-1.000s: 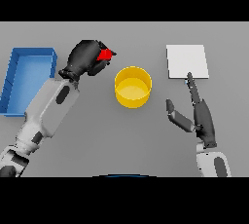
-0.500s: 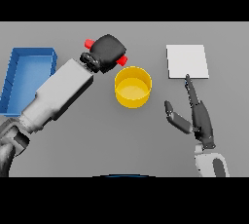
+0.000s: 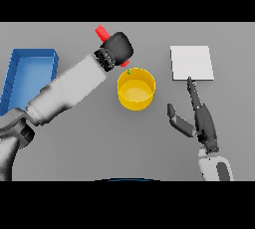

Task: Pick up the red beaker and tilt it to pour out 1 green nut into yellow bowl. Pick up the yellow bowl and place it on the metallic measuring scale.

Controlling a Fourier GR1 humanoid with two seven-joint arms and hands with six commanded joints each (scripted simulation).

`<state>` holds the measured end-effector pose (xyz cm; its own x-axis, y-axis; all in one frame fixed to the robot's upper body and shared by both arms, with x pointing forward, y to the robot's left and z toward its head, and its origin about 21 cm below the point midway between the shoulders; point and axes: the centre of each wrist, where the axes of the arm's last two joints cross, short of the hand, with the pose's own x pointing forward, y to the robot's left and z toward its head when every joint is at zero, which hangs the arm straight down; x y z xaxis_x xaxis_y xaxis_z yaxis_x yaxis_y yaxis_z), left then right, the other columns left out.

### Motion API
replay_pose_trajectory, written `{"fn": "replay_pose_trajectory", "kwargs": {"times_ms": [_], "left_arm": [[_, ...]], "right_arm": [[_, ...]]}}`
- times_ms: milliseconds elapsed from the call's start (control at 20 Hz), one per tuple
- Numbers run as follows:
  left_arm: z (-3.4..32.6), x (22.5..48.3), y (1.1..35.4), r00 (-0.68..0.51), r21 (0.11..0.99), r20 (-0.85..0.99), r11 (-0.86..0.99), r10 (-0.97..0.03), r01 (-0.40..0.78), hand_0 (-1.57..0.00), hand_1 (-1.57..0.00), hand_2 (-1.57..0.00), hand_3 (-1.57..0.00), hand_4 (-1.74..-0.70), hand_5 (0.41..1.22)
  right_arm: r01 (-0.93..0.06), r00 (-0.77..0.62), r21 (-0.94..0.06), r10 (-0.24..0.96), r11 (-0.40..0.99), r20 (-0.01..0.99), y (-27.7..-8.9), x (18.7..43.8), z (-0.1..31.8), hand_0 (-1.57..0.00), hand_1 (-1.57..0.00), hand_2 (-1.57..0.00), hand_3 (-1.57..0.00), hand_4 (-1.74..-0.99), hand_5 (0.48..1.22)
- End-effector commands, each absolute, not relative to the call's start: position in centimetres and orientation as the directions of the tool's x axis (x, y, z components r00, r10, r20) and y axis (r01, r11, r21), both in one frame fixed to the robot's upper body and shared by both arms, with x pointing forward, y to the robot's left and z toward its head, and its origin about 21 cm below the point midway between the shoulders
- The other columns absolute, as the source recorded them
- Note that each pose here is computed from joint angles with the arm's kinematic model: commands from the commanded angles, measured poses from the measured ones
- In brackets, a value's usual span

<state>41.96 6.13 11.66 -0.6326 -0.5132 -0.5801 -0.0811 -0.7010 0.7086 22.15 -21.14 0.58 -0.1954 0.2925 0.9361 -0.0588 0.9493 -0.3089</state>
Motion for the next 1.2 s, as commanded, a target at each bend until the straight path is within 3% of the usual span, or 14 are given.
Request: {"fn": "replay_pose_trajectory", "kwargs": {"times_ms": [0,150,350,800,1000,1150], "left_arm": [[11.5,41.9,5.8,-0.627,0.695,-0.599,-0.712,-0.498,-0.098,-1.57,-1.57,-1.57,-1.57,-1.73,1.22],[10.9,41.2,5.0,-0.627,0.666,-0.634,-0.732,-0.453,-0.145,-1.57,-1.57,-1.57,-1.57,-1.73,1.221],[9.8,40.5,3.6,-0.611,0.593,-0.709,-0.767,-0.352,-0.246,-1.57,-1.57,-1.57,-1.57,-1.74,1.221],[11.2,40.9,1.1,-0.549,0.302,-0.834,-0.88,-0.058,-0.367,-1.57,-1.57,-1.57,-1.57,-1.73,1.221],[13.1,41.1,0.1,-0.539,0.291,-0.842,-0.866,-0.031,-0.406,-1.57,-1.57,-1.57,-1.57,-1.73,1.221],[16.6,42.7,0.5,-0.497,0.324,-0.862,-0.864,-0.101,-0.385,-1.57,-1.57,-1.57,-1.57,-1.73,1.221]], "right_arm": [[-0.053,-0.176,-0.308,0.295,0.95,0.939,-20.9,22.4,0.7,0.0,0.0,0.0,0.0,-1.058,0.696],[-0.065,-0.196,-0.27,0.253,0.961,0.948,-20.9,22.2,0.5,0.0,0.0,0.0,0.0,-1.063,0.699],[-0.042,-0.19,-0.291,0.278,0.956,0.942,-20.9,22.3,0.7,0.0,0.0,0.0,0.0,-1.065,0.684],[-0.028,-0.202,-0.309,0.298,0.951,0.933,-20.7,22.7,0.5,0.0,0.0,0.0,0.0,-1.051,0.677],[-0.029,-0.214,-0.323,0.31,0.946,0.926,-20.6,22.4,0.6,0.0,0.0,0.0,0.0,-1.027,0.686],[-0.024,-0.21,-0.326,0.314,0.945,0.926,-20.4,22.6,0.4,0.0,0.0,0.0,0.0,-1.03,0.683]]}}
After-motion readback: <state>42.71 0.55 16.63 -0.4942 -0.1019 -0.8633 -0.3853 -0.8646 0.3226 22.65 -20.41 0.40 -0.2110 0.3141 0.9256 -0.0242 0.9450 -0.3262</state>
